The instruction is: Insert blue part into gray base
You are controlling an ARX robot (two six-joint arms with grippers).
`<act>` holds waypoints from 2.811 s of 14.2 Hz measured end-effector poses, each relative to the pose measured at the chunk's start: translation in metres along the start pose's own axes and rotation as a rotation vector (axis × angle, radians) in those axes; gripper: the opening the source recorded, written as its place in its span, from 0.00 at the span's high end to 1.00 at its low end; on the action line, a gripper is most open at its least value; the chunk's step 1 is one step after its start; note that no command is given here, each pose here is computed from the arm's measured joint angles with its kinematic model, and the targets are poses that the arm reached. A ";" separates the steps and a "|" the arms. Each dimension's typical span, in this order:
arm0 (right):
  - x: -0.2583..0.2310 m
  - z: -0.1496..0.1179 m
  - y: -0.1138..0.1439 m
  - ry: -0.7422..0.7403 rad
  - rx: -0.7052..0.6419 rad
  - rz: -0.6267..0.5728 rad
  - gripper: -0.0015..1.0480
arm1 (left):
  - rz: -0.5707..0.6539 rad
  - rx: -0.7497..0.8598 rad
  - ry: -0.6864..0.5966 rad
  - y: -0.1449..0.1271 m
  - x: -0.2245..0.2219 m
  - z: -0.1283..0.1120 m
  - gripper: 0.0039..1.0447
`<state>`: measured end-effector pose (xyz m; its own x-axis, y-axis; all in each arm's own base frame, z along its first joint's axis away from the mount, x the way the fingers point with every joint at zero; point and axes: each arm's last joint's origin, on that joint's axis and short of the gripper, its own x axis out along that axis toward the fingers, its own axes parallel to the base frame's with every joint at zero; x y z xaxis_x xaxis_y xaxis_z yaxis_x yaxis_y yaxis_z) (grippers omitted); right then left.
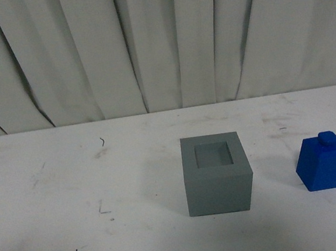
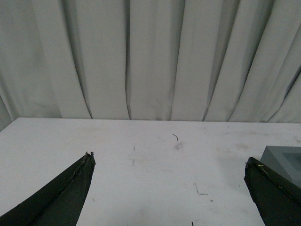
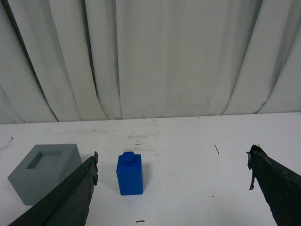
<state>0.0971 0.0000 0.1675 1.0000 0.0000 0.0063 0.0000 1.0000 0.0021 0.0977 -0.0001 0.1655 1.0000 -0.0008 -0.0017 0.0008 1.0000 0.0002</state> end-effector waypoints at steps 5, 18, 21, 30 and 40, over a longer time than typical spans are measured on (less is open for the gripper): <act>0.000 0.000 0.000 0.000 0.000 0.000 0.06 | 0.000 0.000 0.000 0.000 0.000 0.000 0.06; 0.000 0.000 0.000 0.000 0.000 0.000 0.06 | 0.000 0.000 0.000 0.000 0.000 0.000 0.06; 0.000 0.000 0.000 0.000 0.000 0.000 0.06 | 0.000 0.000 0.000 0.000 0.000 0.000 0.06; 0.002 0.004 0.000 -0.031 0.000 0.001 0.06 | 0.000 0.000 0.000 0.000 0.000 0.000 0.06; 0.113 0.053 -0.021 -0.139 -0.123 0.008 0.06 | 0.000 0.000 0.000 0.000 0.000 0.000 0.06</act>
<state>0.2101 -0.0216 0.2216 0.9894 0.0161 0.1441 0.0014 0.9927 -0.1208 0.0977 -0.0001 0.1654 1.0000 -0.0008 -0.0021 0.0008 1.0000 0.0002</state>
